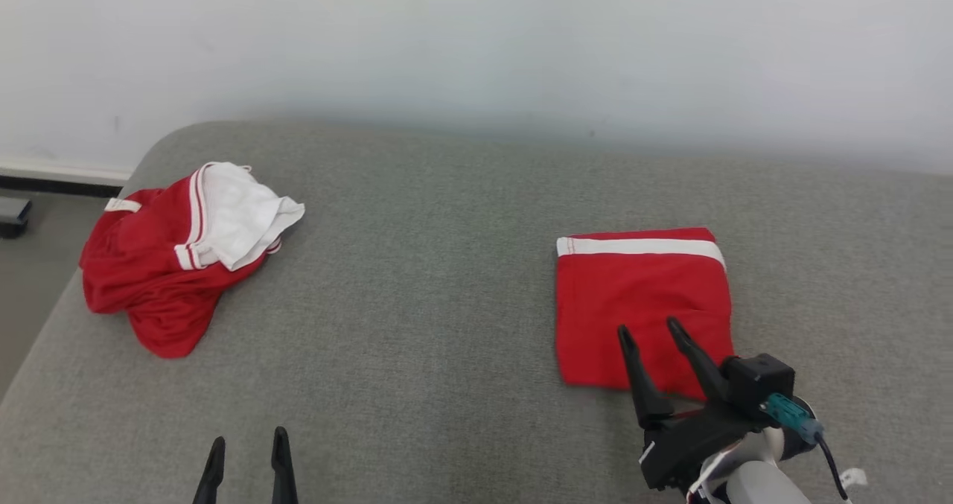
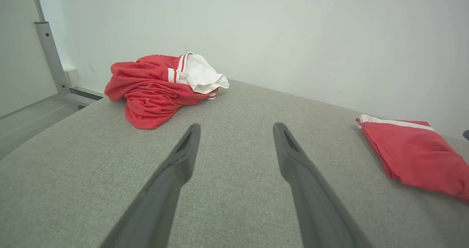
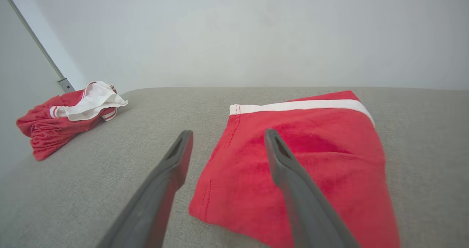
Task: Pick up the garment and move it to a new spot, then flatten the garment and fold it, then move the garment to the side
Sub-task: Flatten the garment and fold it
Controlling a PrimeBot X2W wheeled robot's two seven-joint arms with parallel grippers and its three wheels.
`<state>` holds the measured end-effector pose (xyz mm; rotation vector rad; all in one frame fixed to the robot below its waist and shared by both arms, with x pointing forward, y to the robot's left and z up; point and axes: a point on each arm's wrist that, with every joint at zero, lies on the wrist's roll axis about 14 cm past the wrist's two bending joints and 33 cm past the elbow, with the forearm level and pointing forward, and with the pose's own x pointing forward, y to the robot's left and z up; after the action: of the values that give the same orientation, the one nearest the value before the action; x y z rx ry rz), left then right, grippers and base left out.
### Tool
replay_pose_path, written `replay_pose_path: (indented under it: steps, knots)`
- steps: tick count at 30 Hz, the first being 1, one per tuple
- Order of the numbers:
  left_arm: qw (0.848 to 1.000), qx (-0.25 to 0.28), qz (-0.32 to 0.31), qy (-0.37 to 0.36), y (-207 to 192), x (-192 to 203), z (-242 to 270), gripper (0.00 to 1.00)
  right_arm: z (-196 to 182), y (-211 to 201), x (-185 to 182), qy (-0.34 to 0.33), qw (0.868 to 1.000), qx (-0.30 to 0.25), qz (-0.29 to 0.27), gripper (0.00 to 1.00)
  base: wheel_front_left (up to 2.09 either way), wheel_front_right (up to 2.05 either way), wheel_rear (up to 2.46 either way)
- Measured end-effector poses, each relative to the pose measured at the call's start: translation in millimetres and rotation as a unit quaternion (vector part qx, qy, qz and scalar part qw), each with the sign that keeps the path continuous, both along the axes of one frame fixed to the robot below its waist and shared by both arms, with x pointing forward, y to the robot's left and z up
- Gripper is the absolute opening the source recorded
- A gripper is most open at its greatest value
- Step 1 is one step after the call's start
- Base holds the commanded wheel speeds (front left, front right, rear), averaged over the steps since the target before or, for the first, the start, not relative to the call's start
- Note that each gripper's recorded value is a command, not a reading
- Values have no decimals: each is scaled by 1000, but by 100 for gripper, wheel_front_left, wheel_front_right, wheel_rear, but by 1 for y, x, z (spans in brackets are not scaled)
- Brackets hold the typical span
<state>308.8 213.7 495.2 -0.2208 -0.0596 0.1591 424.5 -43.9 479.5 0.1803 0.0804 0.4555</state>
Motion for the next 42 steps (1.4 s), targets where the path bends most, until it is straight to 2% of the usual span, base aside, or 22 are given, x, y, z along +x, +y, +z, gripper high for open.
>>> replay_pose_path:
  steps: [7, 21, 27, 42]
  knots:
    - [1000, 3, -25, -10, -12, 12, 5, 100, 14, -67, -15, -26, 996, -9, -85, 100, 0, 0, 0]
    - [997, 23, -74, -13, -35, 30, 7, 100, 19, -150, -60, -35, 983, -39, -178, 100, 0, 0, 0]
    - [996, 28, -79, -14, -36, 30, 8, 100, 23, -162, -74, -42, 979, -41, -193, 100, 0, 0, 0]
    - [996, 34, -78, 15, -31, 24, -11, 100, 8, -156, -82, -22, 982, -35, -182, 100, 0, 0, 0]
